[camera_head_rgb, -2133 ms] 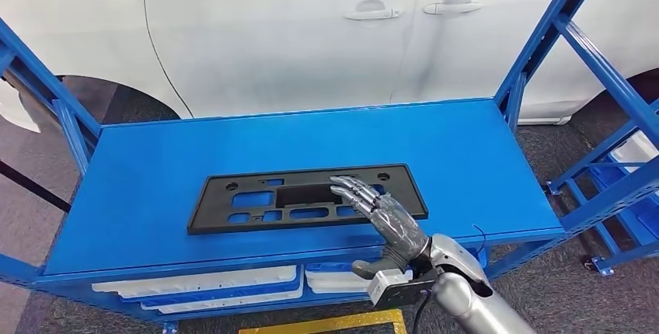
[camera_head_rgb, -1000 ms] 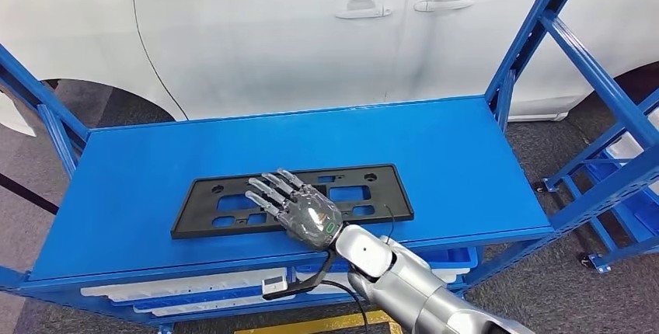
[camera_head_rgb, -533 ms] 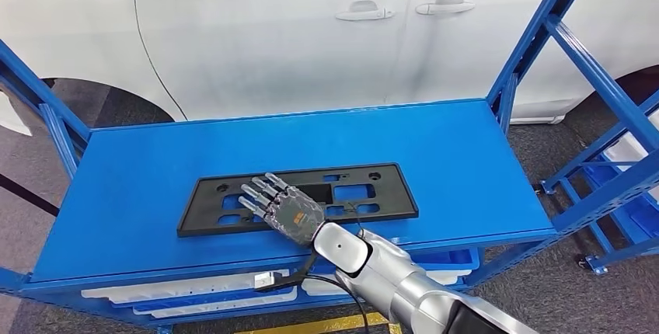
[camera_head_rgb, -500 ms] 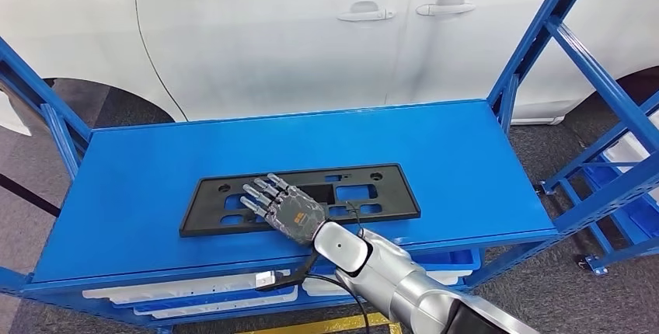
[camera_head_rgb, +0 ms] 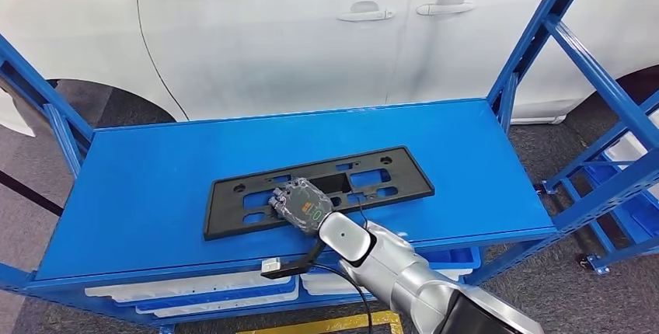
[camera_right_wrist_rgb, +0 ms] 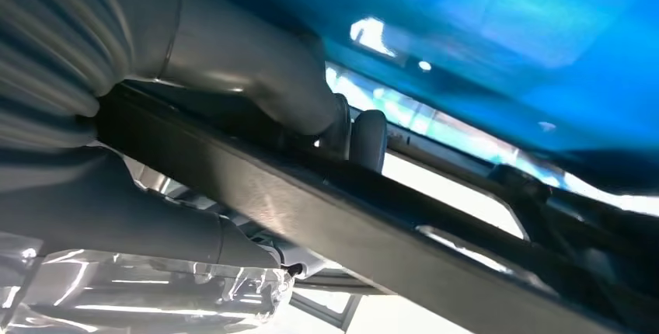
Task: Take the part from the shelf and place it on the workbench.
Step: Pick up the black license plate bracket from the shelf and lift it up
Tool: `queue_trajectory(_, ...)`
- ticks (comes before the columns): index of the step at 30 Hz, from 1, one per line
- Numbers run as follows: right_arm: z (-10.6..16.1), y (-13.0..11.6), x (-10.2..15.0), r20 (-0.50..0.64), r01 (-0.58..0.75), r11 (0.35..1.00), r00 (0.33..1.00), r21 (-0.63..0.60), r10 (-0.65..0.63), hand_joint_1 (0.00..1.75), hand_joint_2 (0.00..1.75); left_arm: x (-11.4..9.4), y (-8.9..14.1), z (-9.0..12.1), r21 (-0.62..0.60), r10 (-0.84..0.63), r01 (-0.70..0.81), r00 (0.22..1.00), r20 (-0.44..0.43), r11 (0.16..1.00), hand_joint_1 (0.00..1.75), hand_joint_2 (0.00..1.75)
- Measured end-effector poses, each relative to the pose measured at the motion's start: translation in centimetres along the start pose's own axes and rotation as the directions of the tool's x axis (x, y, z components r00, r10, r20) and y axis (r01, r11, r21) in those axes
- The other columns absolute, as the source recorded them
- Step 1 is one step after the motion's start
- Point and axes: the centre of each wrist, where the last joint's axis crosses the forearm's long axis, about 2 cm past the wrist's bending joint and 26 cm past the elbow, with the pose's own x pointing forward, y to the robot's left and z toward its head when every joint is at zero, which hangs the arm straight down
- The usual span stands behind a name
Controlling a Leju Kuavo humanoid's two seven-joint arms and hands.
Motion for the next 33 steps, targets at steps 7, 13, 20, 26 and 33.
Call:
queue_trajectory(7,0.2,0.3,-0.2,-0.005,0.000,1.000,1.000,0.016,0.000,1.74,1.75,0.0,0.3,0.0,0.001,0.000,0.000,1.000,0.005,1.000,0.00,0.00)
queue_trajectory(13,0.1,0.2,-0.7,-0.004,0.008,1.000,1.000,0.008,-0.008,1.75,1.75,0.1,0.3,0.0,-0.033,-0.015,0.018,0.996,0.092,0.999,0.00,0.00)
queue_trajectory(20,0.2,0.4,-1.1,-0.012,0.029,1.000,1.000,0.002,-0.029,1.75,1.75,0.1,0.4,0.0,-0.043,-0.064,0.069,0.992,0.110,0.997,0.00,0.00)
queue_trajectory(26,0.5,0.4,-1.9,-0.031,0.184,0.981,0.982,-0.063,-0.187,1.75,1.75,0.1,0.3,0.0,-0.039,-0.051,0.057,0.989,0.140,0.998,0.00,0.00)
queue_trajectory(33,0.8,-0.8,-4.0,0.012,0.453,0.853,0.885,-0.259,-0.466,1.75,1.75,0.2,0.4,0.0,-0.061,-0.015,0.024,0.990,0.143,0.998,0.00,0.00)
